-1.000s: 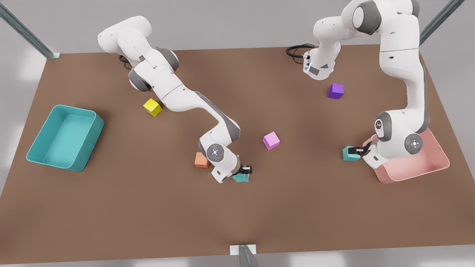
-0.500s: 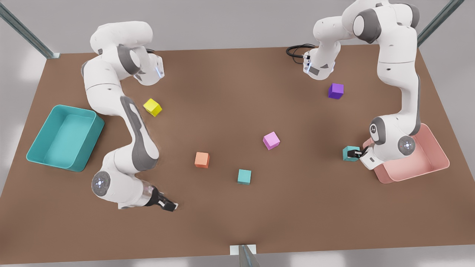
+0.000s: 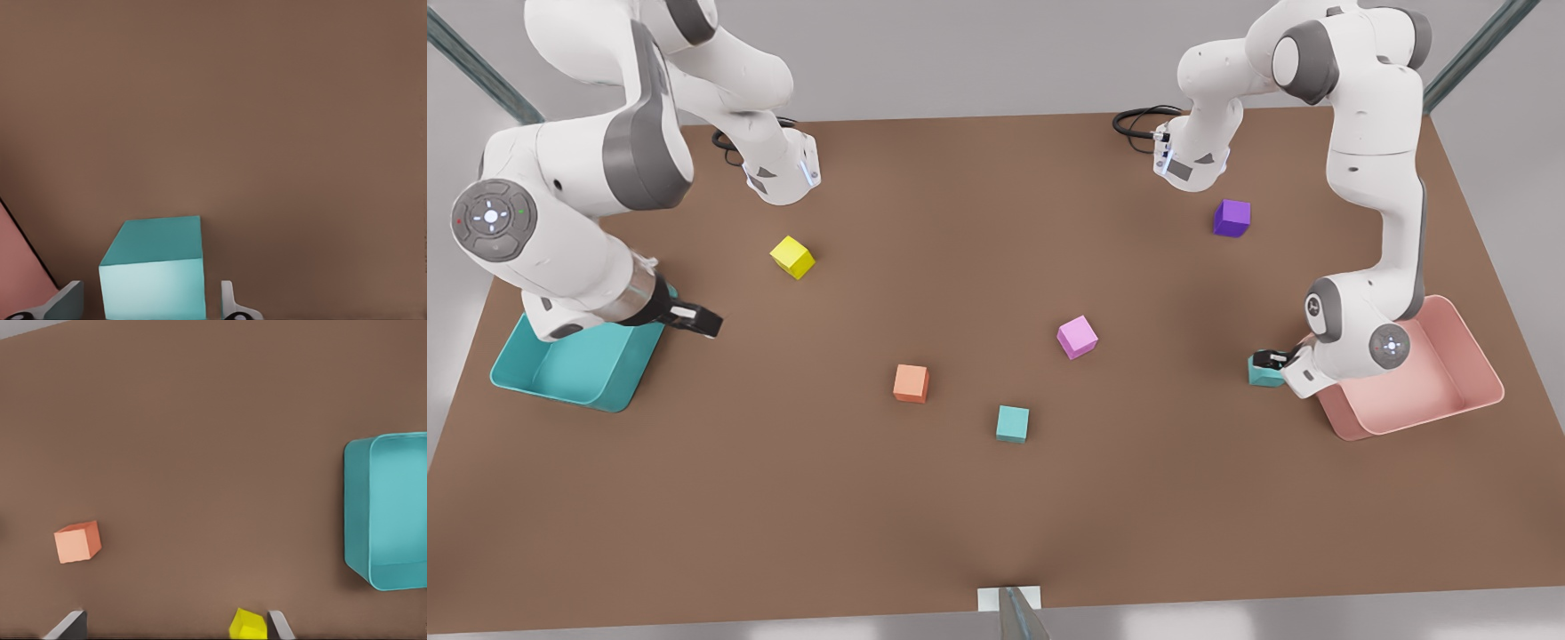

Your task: Stack the two blue cubes on top of each other

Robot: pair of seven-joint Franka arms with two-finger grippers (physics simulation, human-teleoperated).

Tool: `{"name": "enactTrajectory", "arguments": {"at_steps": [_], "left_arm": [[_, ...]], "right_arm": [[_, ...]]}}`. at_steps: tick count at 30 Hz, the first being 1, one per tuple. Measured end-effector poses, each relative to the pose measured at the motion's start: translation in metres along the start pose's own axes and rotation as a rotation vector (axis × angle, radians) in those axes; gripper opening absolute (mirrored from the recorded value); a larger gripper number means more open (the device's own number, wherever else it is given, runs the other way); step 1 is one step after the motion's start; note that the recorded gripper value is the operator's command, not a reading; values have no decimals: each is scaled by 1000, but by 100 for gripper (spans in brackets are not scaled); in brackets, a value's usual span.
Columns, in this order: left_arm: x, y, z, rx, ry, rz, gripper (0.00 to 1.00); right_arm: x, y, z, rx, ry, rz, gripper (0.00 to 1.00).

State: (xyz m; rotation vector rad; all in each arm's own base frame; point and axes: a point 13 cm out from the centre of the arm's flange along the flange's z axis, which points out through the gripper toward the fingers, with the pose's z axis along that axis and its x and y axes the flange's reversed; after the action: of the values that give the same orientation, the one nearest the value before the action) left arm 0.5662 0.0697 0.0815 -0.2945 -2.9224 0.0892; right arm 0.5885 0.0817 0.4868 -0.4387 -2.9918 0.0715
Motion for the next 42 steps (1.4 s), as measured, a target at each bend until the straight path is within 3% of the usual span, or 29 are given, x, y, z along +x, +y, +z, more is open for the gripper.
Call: {"name": "enactTrajectory", "arguments": {"at_steps": [1,3,19,20,21,26,31,34,38,42], "left_arm": [[0,0,0,0,0,3,100],[0,0,1,0,1,7,87],[3,0,36,1,14,26,87],[2,0,37,0,12,28,70],[1,0,37,-3,9,28,61],[-11,-15,10,-29,-32,51,59],[-45,-129,-106,-77,-160,164,59],[-78,-279,-150,-87,-193,290,59],[-94,-440,-110,-85,-148,327,59],[-114,-500,-79,-56,-141,198,59]], "right_arm": [[1,-3,6,-1,20,-6,100],[1,-8,13,-7,48,-16,100],[6,-8,23,-14,96,-119,100],[6,-9,23,-15,97,-122,100],[6,-10,23,-15,98,-124,100],[6,-12,24,-17,103,-135,100],[4,-16,23,-20,99,-140,100],[3,-16,22,-19,96,-145,100],[3,-17,22,-20,95,-150,100],[1,-21,23,-22,97,-147,100]]}}
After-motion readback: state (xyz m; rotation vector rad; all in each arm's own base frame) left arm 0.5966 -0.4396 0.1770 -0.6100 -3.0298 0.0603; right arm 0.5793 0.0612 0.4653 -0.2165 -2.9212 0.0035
